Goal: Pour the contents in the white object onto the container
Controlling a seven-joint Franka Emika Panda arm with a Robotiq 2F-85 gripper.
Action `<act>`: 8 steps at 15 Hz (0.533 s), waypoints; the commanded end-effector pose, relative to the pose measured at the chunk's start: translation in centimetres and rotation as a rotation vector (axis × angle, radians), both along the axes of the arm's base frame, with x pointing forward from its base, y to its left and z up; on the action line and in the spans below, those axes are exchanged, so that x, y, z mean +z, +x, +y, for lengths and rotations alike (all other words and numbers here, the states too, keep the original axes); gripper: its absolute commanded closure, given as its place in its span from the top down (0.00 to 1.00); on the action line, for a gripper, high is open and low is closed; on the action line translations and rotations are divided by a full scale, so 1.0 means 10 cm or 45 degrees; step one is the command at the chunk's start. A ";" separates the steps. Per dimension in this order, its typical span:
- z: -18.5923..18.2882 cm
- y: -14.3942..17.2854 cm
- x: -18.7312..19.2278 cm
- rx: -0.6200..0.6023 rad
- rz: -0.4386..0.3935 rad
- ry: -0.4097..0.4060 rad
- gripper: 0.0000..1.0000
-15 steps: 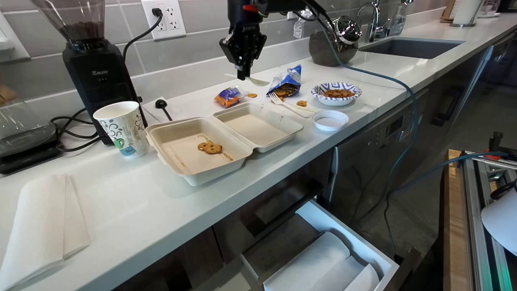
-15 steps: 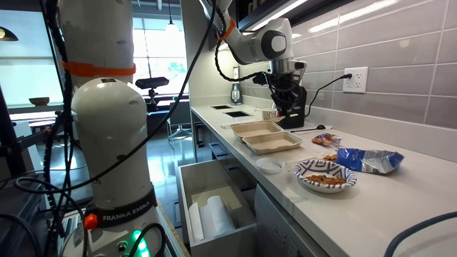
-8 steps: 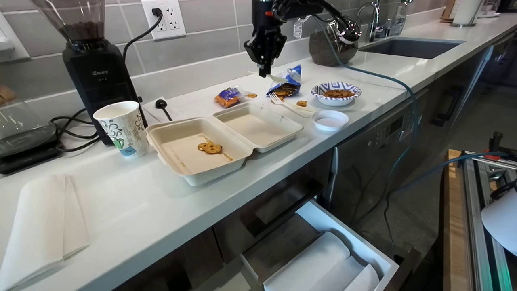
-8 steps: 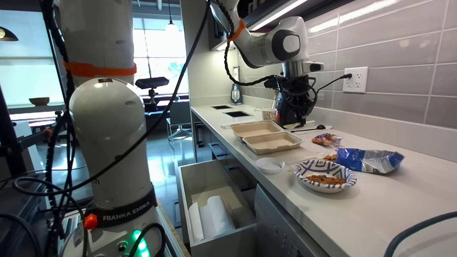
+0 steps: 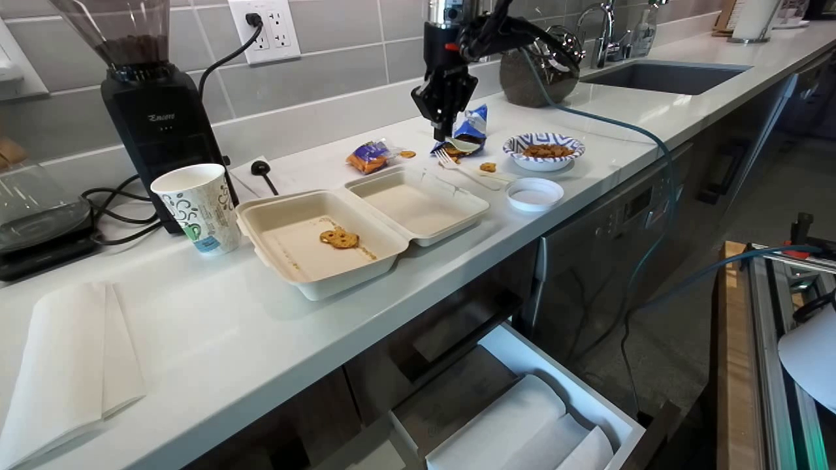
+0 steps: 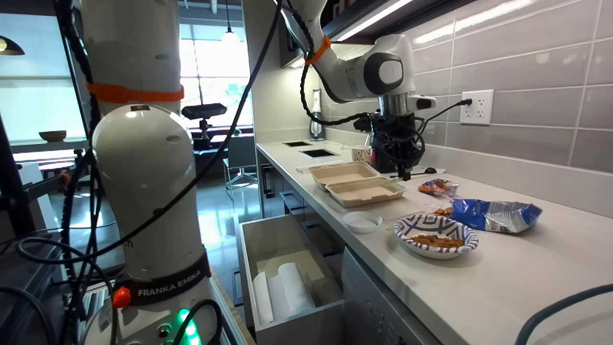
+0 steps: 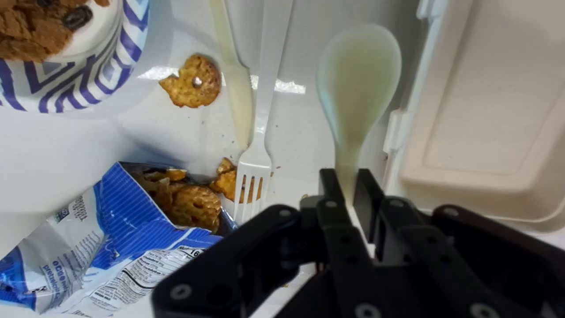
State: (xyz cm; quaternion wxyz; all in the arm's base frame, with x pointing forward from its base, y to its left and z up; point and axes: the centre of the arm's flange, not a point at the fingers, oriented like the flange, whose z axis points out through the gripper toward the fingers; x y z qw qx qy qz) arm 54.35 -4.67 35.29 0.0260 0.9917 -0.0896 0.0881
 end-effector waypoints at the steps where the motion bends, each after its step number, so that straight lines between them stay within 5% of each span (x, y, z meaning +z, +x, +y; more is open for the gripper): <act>1: -0.04 -0.10 -0.23 -0.011 -0.052 -0.032 0.04; 8: -0.09 -0.18 -0.52 -0.010 -0.043 -0.007 0.04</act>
